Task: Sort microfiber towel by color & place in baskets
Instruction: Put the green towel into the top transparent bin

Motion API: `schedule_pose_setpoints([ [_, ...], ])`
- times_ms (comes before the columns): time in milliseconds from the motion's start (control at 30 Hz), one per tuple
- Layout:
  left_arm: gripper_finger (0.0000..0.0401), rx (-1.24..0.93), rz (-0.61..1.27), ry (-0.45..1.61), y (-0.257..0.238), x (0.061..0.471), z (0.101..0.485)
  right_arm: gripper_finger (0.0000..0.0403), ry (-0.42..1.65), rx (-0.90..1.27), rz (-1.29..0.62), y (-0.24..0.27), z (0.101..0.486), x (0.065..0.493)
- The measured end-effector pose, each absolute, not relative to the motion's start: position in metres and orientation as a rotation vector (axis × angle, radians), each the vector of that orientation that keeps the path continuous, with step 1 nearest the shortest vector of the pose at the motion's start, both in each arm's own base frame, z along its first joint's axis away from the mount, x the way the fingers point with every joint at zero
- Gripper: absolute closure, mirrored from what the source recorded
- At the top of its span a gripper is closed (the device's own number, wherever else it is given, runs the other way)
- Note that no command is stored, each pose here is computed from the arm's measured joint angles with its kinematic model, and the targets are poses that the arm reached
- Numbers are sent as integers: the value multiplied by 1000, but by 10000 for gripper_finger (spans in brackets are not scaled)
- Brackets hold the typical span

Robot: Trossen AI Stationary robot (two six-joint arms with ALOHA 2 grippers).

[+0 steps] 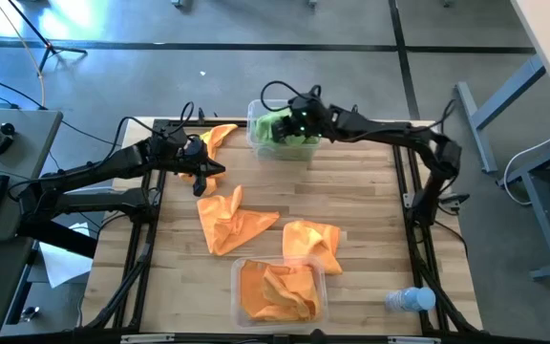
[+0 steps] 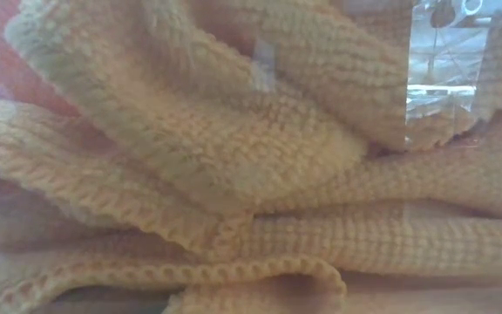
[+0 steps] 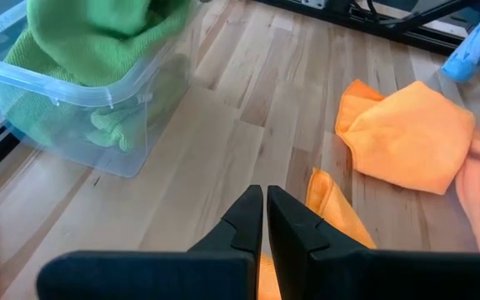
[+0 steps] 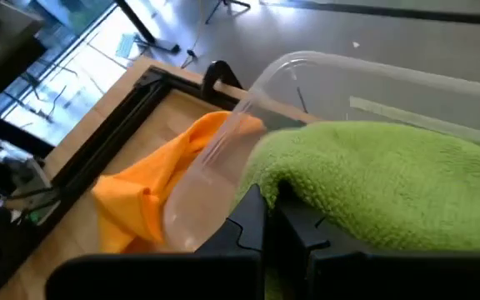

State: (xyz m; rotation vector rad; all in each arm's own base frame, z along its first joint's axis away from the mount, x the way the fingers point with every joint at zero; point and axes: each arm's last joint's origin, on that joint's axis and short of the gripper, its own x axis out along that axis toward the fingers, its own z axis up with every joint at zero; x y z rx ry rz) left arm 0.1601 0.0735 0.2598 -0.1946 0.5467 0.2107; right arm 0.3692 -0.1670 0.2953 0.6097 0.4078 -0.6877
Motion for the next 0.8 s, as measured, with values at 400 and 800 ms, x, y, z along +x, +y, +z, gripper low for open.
schedule_pose_setpoints([
  [400, 393, -195, 211, 547, 73, 160, 260, 403, 563, 680, -761, -205, 286, 412],
  [800, 393, -195, 211, 547, 73, 160, 260, 403, 723, 854, -1007, -231, 252, 432],
])
